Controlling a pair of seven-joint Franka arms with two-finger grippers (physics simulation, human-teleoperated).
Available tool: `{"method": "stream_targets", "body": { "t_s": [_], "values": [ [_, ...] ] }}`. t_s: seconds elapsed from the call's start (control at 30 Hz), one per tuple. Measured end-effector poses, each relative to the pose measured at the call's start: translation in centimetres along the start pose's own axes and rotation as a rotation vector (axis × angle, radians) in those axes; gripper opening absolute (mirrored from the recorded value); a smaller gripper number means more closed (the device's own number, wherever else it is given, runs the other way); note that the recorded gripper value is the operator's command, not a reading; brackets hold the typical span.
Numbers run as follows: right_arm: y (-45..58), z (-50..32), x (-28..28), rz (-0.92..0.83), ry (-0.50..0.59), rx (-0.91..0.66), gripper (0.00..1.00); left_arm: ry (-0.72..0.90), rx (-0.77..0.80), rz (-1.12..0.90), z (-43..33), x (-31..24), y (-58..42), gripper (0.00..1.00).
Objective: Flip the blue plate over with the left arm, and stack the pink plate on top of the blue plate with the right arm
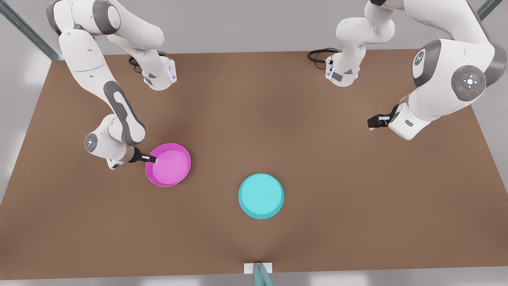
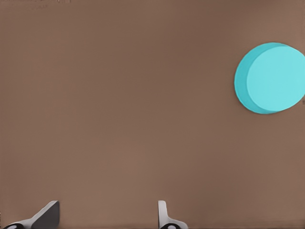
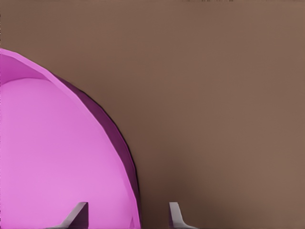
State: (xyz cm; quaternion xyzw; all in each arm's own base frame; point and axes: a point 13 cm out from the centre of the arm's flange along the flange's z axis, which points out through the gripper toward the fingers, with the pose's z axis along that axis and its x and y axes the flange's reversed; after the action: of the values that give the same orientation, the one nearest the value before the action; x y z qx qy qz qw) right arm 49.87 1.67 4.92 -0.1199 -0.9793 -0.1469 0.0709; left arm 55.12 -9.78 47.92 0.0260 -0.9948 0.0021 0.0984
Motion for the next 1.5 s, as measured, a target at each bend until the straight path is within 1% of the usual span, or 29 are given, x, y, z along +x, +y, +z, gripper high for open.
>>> {"method": "stream_targets", "body": {
  "t_s": [0.03,0.1,0.13,0.17,0.2,0.37,0.57,0.73,0.9,1.13,1.27,1.5],
  "values": [
    [0.1,0.0,0.0,-0.002,-0.001,-0.002,0.47,0.001,0.0,0.011,0.0,0.0,0.0,1.0],
    [0.1,-0.1,-0.1,-0.005,-0.002,-0.002,0.35,0.001,0.0,0.03,-0.1,0.1,0.0,1.0],
    [0.1,-0.1,-0.1,-0.006,-0.002,-0.001,0.31,0.001,-0.001,0.039,-0.1,0.1,-0.1,1.0],
    [0.1,-0.1,-0.2,-0.007,-0.003,-0.001,0.25,0.001,-0.001,0.048,-0.1,0.2,-0.1,1.0],
    [0.1,-0.2,-0.2,-0.008,-0.003,-0.002,0.21,0.001,-0.001,0.056,-0.1,0.2,-0.1,1.0],
    [2.4,-2.6,-1.4,-0.051,-0.022,-0.016,0.21,0.003,-0.001,0.089,-0.1,0.2,-0.1,1.0],
    [9.4,-6.8,-2.4,-0.14,-0.05,-0.077,0.21,0.006,-0.002,0.12,0.0,0.2,-0.2,1.0],
    [19.8,-7.5,-1.0,-0.245,-0.03,-0.161,0.21,0.007,-0.002,0.138,0.0,0.2,-0.2,1.0],
    [30.2,-4.5,0.6,-0.304,0.025,-0.22,0.21,0.006,-0.001,0.148,0.0,0.3,-0.3,1.0],
    [38.3,-1.7,-1.8,-0.237,0.042,-0.29,0.21,0.002,-0.006,0.171,-0.2,0.7,-1.2,1.0],
    [40.3,-0.6,-3.2,-0.182,0.041,-0.308,0.21,0.002,-0.007,0.17,-0.3,0.6,-1.0,1.0],
    [44.6,3.0,-4.2,-0.156,0.014,-0.273,0.21,-0.009,-0.005,0.167,-0.8,0.3,-0.7,1.0]
  ]
}}
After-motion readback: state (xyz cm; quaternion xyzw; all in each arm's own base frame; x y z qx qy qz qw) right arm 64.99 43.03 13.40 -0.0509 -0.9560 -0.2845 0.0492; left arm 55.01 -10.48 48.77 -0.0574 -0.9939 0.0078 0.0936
